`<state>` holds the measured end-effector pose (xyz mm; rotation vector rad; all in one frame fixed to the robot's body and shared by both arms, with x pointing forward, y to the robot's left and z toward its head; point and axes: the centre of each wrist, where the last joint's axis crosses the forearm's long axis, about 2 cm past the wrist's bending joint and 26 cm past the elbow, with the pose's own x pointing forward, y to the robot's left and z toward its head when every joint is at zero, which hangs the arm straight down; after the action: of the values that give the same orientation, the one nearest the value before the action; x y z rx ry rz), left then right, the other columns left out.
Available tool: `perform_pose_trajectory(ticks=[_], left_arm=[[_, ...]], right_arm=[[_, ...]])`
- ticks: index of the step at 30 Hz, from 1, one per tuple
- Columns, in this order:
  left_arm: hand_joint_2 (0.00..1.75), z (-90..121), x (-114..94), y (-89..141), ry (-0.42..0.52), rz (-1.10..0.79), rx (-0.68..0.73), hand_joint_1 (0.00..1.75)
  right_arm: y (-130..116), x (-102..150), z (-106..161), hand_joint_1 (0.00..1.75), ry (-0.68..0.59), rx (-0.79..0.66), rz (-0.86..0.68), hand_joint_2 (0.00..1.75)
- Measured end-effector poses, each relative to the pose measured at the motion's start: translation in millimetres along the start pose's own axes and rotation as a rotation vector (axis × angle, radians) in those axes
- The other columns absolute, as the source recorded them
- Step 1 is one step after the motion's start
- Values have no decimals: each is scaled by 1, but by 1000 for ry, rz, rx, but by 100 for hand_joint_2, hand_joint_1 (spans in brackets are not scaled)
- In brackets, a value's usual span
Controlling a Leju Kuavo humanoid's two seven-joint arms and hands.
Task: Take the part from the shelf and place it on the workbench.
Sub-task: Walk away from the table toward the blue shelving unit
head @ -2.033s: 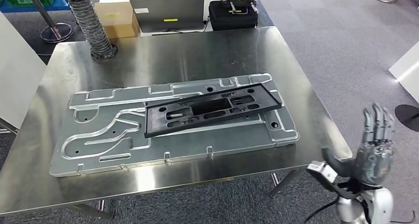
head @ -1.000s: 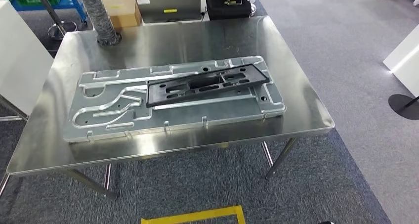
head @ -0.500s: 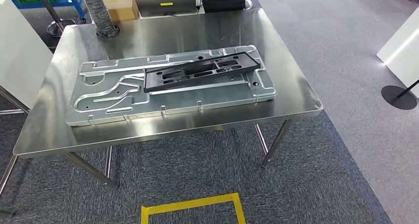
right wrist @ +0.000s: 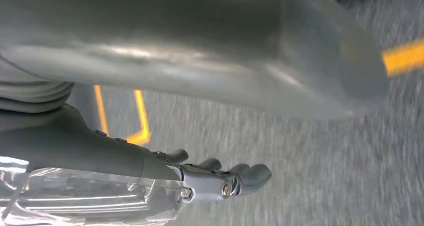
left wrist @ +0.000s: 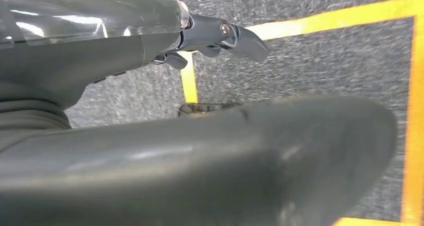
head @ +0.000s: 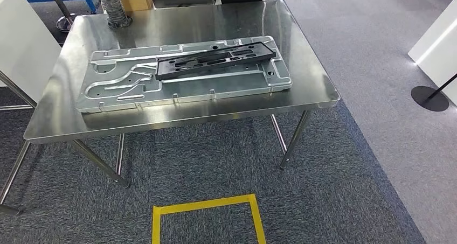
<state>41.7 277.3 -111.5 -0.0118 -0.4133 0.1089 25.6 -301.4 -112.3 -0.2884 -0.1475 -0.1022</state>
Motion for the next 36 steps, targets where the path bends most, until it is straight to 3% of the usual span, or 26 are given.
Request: perform_pose_trajectory(ticks=[17, 36], left_arm=[[0, 2, -6, -14, -8, 114, 2, 0], [0, 1, -3, 3, -35, 70, 32, 0]], right_arm=[[-2, 14, -2, 0, -86, 41, 48, 0], [18, 16, 4, 0, -85, 91, 22, 0]])
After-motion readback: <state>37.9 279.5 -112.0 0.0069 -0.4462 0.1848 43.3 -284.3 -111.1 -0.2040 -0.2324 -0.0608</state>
